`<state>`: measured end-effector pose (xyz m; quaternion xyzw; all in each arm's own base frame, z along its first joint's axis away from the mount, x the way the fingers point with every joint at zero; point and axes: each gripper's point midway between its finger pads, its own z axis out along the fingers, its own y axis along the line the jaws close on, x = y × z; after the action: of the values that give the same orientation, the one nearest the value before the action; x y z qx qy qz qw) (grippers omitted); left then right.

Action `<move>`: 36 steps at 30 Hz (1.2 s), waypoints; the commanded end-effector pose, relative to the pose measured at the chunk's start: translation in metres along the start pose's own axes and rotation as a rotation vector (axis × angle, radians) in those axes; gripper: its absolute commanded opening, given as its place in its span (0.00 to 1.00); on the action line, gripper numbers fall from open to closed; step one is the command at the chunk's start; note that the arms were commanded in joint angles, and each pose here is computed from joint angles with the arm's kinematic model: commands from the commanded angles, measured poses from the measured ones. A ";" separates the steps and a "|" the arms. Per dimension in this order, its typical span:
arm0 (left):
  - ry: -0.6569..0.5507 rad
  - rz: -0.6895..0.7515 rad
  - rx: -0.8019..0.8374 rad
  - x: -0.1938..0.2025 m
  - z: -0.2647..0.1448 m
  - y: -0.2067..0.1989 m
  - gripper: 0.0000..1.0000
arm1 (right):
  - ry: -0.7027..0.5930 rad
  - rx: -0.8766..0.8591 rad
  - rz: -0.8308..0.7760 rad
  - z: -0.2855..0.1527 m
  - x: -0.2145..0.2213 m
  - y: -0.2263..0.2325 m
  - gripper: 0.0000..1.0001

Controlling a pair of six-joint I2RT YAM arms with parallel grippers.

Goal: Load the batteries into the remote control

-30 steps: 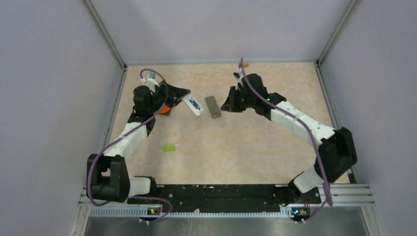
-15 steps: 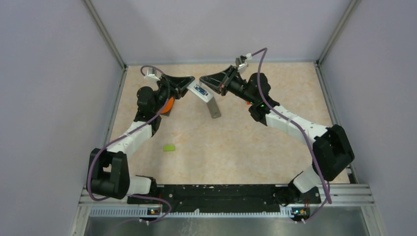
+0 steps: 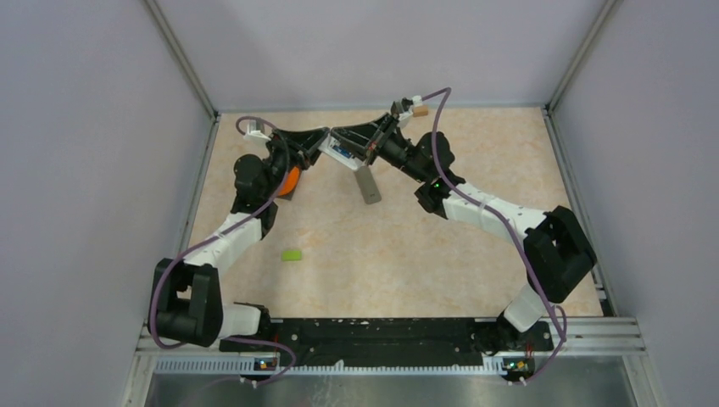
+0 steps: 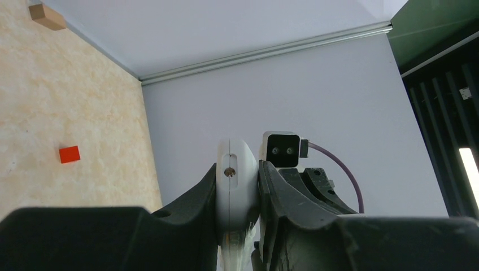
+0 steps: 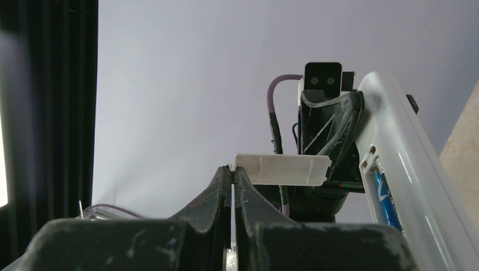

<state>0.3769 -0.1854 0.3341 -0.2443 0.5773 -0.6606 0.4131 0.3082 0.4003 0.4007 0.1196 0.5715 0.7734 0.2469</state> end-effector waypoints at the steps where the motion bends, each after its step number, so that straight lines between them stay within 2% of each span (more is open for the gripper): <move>1: -0.026 0.018 0.130 -0.001 -0.007 -0.042 0.00 | -0.034 -0.117 -0.044 0.002 0.000 0.043 0.00; 10: -0.037 0.013 0.129 -0.002 -0.011 -0.045 0.00 | -0.052 -0.106 -0.099 0.005 -0.003 0.044 0.00; 36: -0.018 -0.006 0.149 0.001 -0.011 -0.047 0.00 | -0.049 -0.098 -0.042 0.007 -0.002 0.026 0.00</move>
<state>0.3681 -0.1804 0.3484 -0.2545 0.5547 -0.6756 0.4138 0.3172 0.3990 0.3983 0.1299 0.5711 0.7617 0.2771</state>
